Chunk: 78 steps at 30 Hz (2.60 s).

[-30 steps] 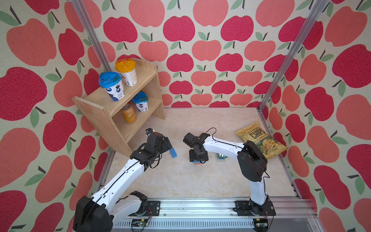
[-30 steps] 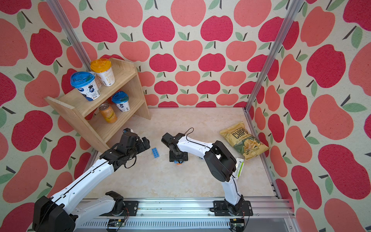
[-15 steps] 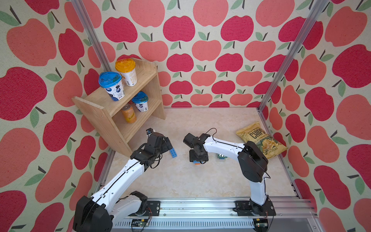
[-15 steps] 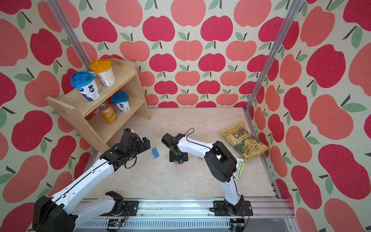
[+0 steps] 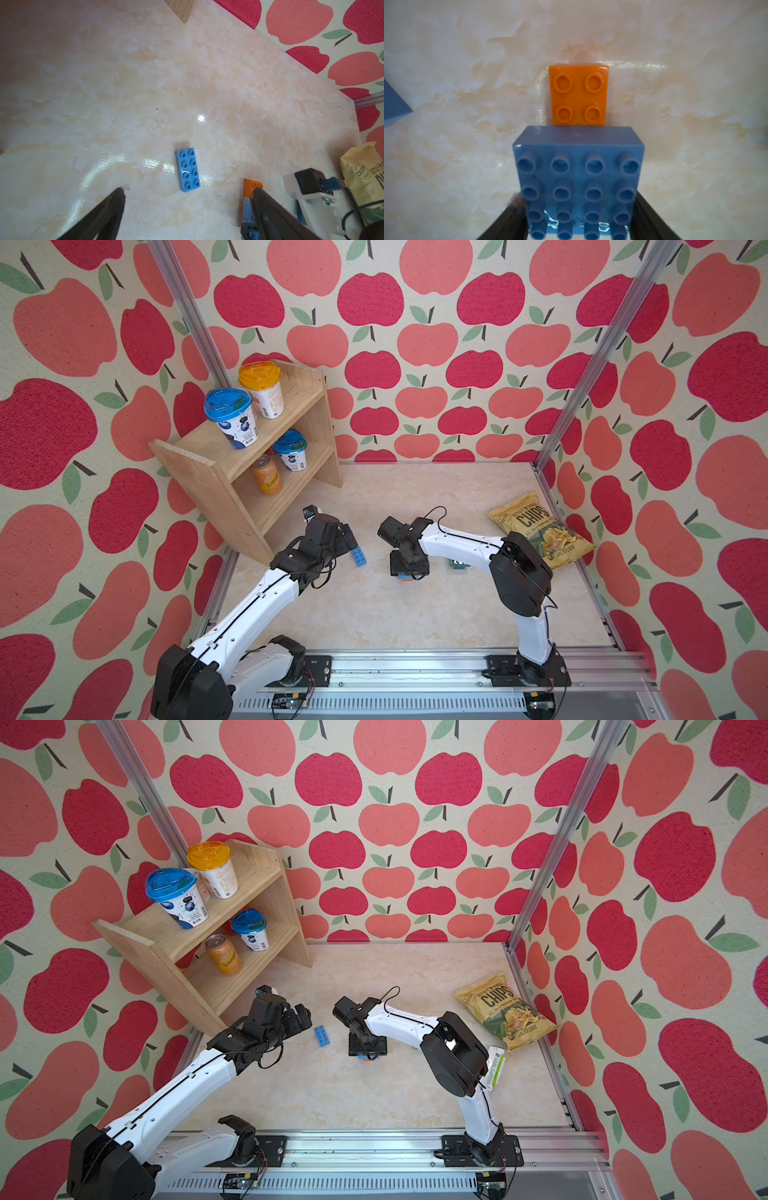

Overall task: Assemble a rectangle with lego
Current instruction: Assemble the lego brick with the lego brick, then adjust the lego brick at the center of the board.

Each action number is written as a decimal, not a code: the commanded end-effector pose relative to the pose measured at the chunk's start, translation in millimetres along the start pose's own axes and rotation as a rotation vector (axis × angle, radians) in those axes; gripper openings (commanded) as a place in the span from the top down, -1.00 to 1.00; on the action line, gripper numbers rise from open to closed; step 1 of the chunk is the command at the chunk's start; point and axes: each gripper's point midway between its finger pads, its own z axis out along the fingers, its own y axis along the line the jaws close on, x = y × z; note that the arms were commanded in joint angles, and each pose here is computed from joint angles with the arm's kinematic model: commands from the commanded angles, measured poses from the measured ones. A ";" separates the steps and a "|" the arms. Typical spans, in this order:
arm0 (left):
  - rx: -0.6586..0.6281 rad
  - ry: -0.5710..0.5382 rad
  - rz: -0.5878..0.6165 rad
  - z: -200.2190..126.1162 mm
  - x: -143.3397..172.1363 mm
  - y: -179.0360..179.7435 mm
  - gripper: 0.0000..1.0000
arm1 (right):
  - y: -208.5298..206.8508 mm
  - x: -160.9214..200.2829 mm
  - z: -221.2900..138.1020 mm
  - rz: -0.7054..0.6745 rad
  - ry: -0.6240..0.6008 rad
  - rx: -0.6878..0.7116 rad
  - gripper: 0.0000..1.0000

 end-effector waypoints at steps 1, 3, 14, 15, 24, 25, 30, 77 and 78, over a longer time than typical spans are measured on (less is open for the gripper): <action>-0.007 -0.020 0.012 -2.4 -7.6 -3.3 -0.95 | -32.1 69.5 68.6 0.014 0.293 0.154 0.65; -0.002 -0.020 0.011 -2.0 -8.3 -4.8 -0.95 | -33.3 67.5 67.2 0.017 0.283 0.151 0.65; 0.008 -0.021 0.017 -3.4 -10.6 -9.1 -0.95 | -22.2 30.6 20.3 -0.001 0.118 0.088 0.09; 0.005 -0.020 0.018 -3.2 -10.3 -8.5 -0.95 | -20.7 27.4 16.2 -0.003 0.104 0.083 0.01; -0.008 -0.023 0.022 -5.4 -10.3 -5.2 -0.95 | -2.0 2.3 -19.3 -0.027 -0.009 0.012 -0.87; -0.008 -0.026 0.024 -6.3 -10.6 -4.8 -0.95 | -0.8 1.0 -21.9 -0.030 -0.019 0.009 -0.99; -0.009 -0.036 0.025 -9.0 -12.1 -3.5 -0.95 | 4.4 -4.1 -38.3 -0.042 -0.062 -0.016 -0.99; -0.012 0.546 0.280 145.6 82.4 -68.8 -0.65 | -109.5 -46.3 -152.6 0.109 -0.636 0.143 -0.99; -0.005 0.552 0.296 147.7 84.4 -72.3 -0.65 | -109.0 -47.5 -152.8 0.111 -0.645 0.137 -0.99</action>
